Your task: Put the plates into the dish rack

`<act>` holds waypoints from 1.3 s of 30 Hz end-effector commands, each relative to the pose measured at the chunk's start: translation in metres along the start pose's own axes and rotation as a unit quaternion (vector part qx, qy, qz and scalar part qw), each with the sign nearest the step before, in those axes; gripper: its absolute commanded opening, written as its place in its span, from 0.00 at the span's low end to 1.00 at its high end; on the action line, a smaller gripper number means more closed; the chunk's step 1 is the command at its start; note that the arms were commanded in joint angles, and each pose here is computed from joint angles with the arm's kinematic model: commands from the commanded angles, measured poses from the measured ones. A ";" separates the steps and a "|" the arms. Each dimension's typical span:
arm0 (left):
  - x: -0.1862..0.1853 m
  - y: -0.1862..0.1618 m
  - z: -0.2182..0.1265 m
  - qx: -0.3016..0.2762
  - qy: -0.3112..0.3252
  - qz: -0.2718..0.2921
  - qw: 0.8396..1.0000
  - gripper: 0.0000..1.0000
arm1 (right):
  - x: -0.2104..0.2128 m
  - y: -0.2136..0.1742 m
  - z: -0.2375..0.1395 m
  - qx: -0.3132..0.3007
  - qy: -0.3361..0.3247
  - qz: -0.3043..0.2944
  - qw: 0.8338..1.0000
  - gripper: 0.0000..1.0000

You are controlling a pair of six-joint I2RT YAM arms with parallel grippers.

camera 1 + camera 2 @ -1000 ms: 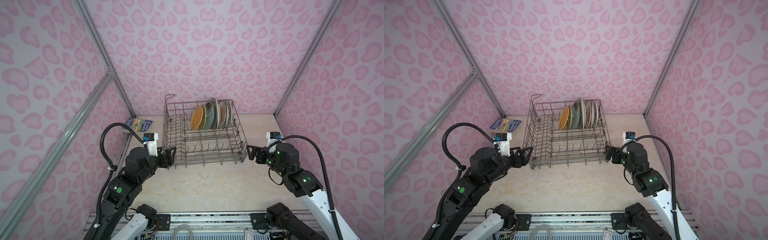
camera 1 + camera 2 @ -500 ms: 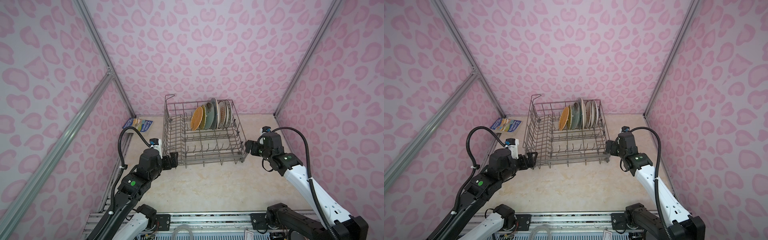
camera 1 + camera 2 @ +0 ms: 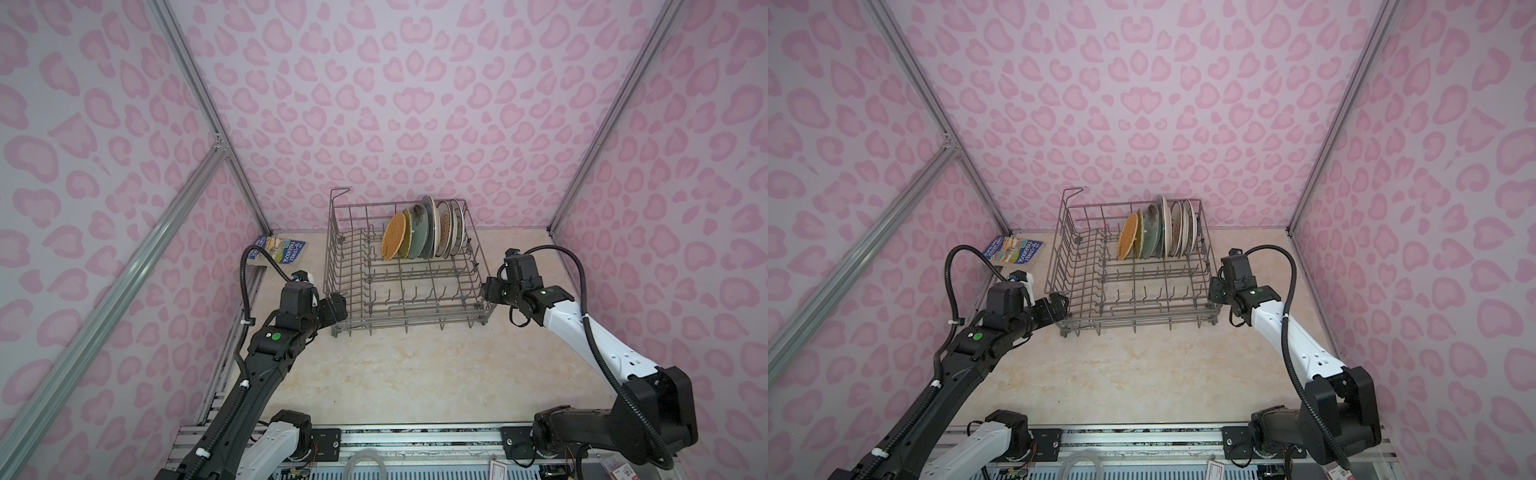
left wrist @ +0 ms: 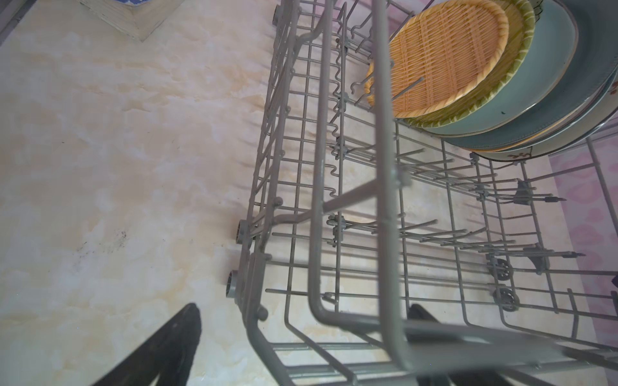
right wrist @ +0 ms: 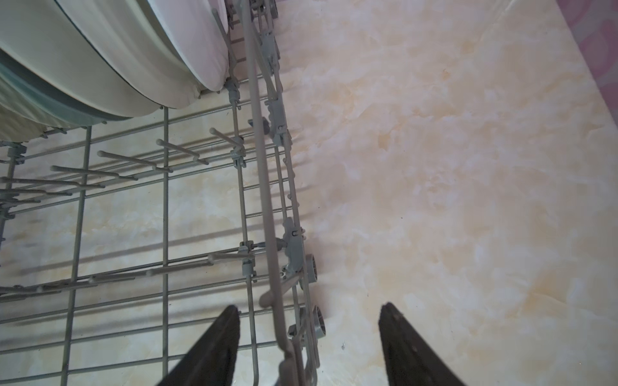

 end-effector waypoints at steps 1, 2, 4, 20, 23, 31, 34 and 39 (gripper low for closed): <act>-0.007 0.025 0.003 -0.050 -0.007 0.001 0.999 0.97 | 0.001 -0.003 0.007 0.017 0.000 0.004 1.000 0.57; -0.006 0.026 0.004 -0.050 -0.002 0.002 0.999 0.97 | 0.002 -0.005 0.009 0.021 0.001 0.003 1.000 0.53; -0.004 0.021 0.012 -0.039 -0.001 0.004 0.999 0.98 | 0.002 -0.008 0.012 0.029 0.003 0.000 1.000 0.44; 0.000 -0.014 0.033 0.002 -0.036 0.005 0.999 0.67 | -0.020 -0.024 0.005 0.036 -0.008 0.022 0.999 0.00; -0.003 -0.020 0.033 0.011 -0.044 0.007 0.999 0.64 | -0.023 -0.027 0.001 0.036 -0.009 0.026 0.999 0.00; -0.007 -0.051 0.026 0.021 -0.062 0.010 0.998 0.62 | -0.045 -0.047 -0.014 0.031 -0.011 0.071 0.997 0.00; -0.011 -0.060 0.020 0.022 -0.074 0.011 0.997 0.61 | -0.052 -0.053 -0.021 0.015 -0.005 0.090 0.996 0.00; -0.024 -0.075 0.011 0.036 -0.104 0.007 0.994 0.61 | -0.061 -0.062 -0.036 -0.001 -0.004 0.124 0.992 0.00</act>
Point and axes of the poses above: each gripper's point midway between its finger pads, its own z axis out along the fingers, its own x axis along the line the jaws close on, y = z × x, the point moved 3 cm from there along -z, back along the fingers, and after that the axes turned 1 degree about -z, right-handed, at the moved point
